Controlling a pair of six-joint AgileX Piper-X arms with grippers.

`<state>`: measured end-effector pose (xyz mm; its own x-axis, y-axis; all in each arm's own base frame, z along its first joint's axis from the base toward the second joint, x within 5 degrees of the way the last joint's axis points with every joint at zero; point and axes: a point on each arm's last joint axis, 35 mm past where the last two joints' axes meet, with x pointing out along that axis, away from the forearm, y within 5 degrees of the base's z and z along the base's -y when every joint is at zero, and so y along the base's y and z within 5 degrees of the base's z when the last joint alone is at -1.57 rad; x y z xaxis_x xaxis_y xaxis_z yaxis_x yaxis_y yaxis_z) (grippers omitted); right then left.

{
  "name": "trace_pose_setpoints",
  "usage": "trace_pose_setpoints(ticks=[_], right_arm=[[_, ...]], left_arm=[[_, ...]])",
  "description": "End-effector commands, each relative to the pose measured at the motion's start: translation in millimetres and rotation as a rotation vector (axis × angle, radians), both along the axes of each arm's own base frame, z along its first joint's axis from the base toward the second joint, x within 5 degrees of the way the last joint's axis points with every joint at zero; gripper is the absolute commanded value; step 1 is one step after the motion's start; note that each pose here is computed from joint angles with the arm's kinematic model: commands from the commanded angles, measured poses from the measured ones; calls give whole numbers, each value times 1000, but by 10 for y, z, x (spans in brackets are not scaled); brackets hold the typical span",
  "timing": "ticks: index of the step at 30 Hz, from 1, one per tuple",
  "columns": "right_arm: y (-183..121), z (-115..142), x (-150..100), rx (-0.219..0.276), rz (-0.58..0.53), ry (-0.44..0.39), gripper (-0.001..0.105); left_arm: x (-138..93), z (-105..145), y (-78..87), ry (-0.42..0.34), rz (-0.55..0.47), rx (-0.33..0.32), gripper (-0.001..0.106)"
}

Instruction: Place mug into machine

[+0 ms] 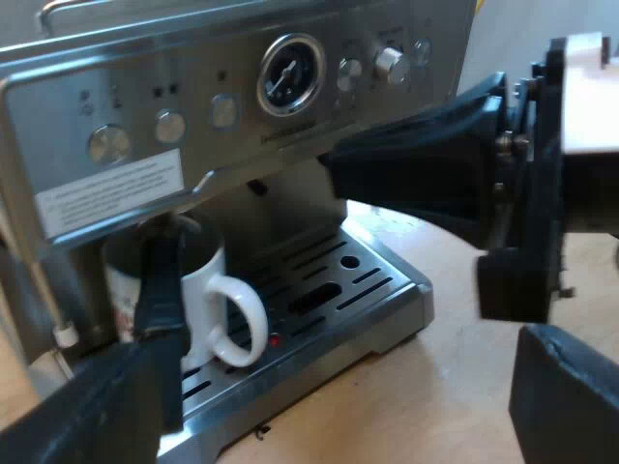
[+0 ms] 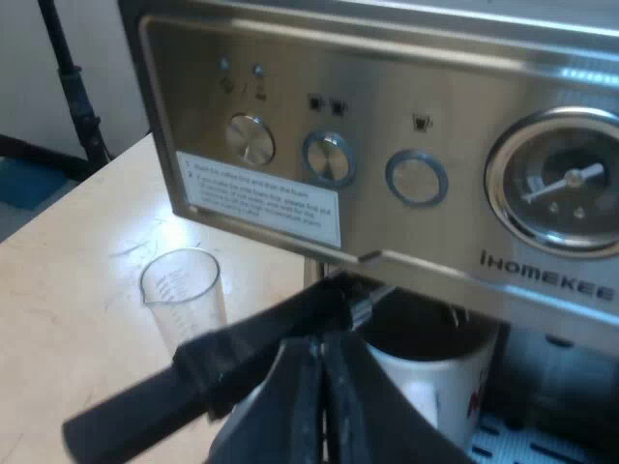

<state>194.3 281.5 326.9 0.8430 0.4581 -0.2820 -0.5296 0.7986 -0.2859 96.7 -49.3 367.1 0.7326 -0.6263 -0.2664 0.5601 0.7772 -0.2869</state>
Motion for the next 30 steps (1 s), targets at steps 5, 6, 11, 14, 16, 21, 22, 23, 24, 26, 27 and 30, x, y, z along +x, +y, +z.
trace_pose_setpoints(ticks=[5,6,11,14,16,21,22,23,24,26,27,30], right_arm=[[19,50,233,-1,8,-12,0],[32,36,267,-10,13,-11,0],[64,-2,375,-20,7,-5,0],[93,-10,401,-29,13,-21,0],[112,-17,416,-27,14,-34,0],[117,-20,492,-3,-2,-53,0],[120,-26,515,-4,-6,-52,0],[128,-45,521,-8,-6,-49,0],[133,-46,524,-4,-6,-52,0],[138,-61,544,-7,-9,-50,0],[140,-64,545,-7,-9,-51,0],[122,-54,569,0,-17,-56,0]], left_arm=[[199,-17,-85,10,-26,0,74],[212,-19,-89,11,-26,0,74],[214,-10,-92,3,-31,-4,74],[210,-9,-97,5,-48,-9,74],[210,-9,-97,5,-48,-9,74],[208,-9,-99,6,-57,-12,74],[207,-9,-100,6,-59,-12,74],[206,-9,-101,6,-64,-13,74],[206,-8,-102,7,-66,-14,74],[205,-8,-102,7,-68,-15,74],[205,-8,-102,7,-68,-15,74],[205,-8,-102,7,-68,-15,74]])
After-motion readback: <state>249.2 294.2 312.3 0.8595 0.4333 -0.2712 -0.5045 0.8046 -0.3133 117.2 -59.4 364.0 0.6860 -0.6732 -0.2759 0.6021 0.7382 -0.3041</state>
